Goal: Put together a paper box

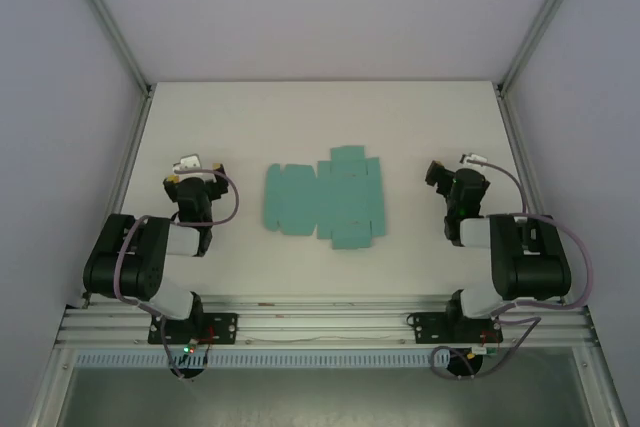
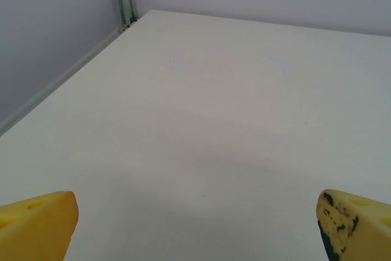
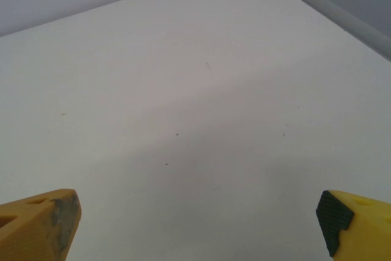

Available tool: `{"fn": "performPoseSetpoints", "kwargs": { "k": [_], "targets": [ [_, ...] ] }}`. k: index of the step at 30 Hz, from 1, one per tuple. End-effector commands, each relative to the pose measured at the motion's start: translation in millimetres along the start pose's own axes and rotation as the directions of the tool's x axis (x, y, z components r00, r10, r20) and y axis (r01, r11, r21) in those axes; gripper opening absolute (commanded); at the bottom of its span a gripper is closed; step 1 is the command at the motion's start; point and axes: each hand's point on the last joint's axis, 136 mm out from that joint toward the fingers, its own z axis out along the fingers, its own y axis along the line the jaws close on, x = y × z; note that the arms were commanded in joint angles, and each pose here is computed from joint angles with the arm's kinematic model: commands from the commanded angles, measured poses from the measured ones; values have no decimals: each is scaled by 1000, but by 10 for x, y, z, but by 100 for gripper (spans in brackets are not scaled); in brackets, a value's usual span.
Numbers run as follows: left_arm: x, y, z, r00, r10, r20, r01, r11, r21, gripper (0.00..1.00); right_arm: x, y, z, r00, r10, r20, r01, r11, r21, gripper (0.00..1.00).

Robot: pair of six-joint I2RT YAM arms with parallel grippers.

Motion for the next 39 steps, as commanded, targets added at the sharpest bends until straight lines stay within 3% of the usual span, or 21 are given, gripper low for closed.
{"fn": "performPoseSetpoints", "kwargs": {
  "k": [1,18,25,29,34,39],
  "targets": [
    [-106,-1,10,1000,-10,29,10,1000,6,100,-101,19,1,1000,5,31,-5,1000,-2,100],
    [-128,7,7,999,-12,38,12,1000,1,100,-122,7,-9,999,10,40,-10,1000,3,100],
    [-483,-9,-57,1000,-6,-6,6,1000,-7,100,-378,14,-118,999,15,29,-16,999,29,100],
    [-694,-135,-262,993,-115,-16,116,989,92,100,-513,77,-234,1000,18,-24,-17,999,30,100],
    [-642,-397,-444,958,-231,-168,261,947,186,100,-496,433,-450,992,51,-112,-54,998,-23,100],
    [-295,-869,-573,921,-201,-333,298,914,273,100,-90,1183,-591,935,86,-344,-160,969,-191,74]
  ]
}}
